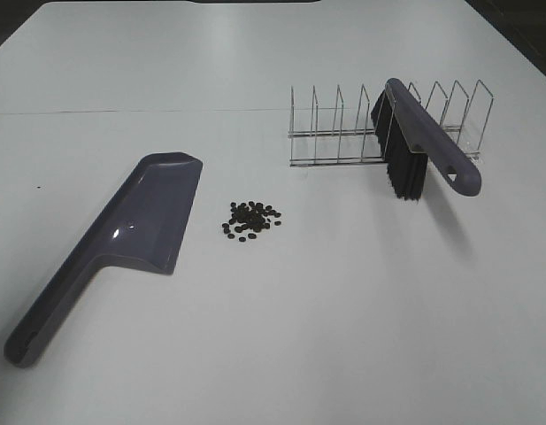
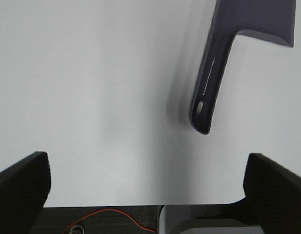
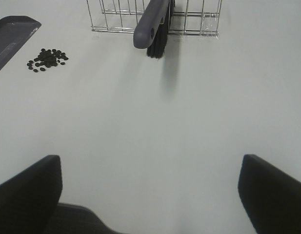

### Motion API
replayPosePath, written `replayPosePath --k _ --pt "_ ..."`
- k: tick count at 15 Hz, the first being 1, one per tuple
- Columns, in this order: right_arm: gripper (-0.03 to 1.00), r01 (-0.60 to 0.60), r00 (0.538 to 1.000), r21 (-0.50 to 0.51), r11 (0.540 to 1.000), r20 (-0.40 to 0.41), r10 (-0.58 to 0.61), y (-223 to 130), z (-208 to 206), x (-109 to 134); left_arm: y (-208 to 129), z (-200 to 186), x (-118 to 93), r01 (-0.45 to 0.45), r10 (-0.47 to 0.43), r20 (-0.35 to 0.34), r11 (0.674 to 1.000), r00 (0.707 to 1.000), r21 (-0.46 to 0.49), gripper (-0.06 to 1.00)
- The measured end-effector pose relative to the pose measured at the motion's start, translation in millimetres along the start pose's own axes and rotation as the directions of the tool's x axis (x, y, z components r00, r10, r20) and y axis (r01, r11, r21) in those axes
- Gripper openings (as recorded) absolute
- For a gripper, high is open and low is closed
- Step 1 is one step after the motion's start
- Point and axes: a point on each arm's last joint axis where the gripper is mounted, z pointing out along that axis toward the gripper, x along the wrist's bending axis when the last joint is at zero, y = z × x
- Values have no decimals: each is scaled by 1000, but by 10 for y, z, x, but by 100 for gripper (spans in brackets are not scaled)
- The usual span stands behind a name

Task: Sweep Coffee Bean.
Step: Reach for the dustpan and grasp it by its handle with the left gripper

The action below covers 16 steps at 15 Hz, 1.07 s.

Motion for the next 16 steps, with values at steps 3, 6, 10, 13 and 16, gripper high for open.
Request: replayPosePath --k 3,6,10,13,16 --pt "89 0 1000 0 1000 0 0 0 0 0 165 387 -74 22 -16 -49 992 999 122 99" --pt "89 0 1000 0 1000 0 0 0 0 0 311 918 -332 -77 86 -36 973 996 216 99" --pt "89 0 1000 0 1000 0 0 0 0 0 400 1415 -586 -151 160 -9 944 987 295 99" --pt "89 0 1000 0 1000 0 0 0 0 0 525 1787 -796 -199 207 11 922 978 332 99" --pt "89 0 1000 0 1000 0 0 0 0 0 574 2022 -852 -192 200 16 910 980 368 99"
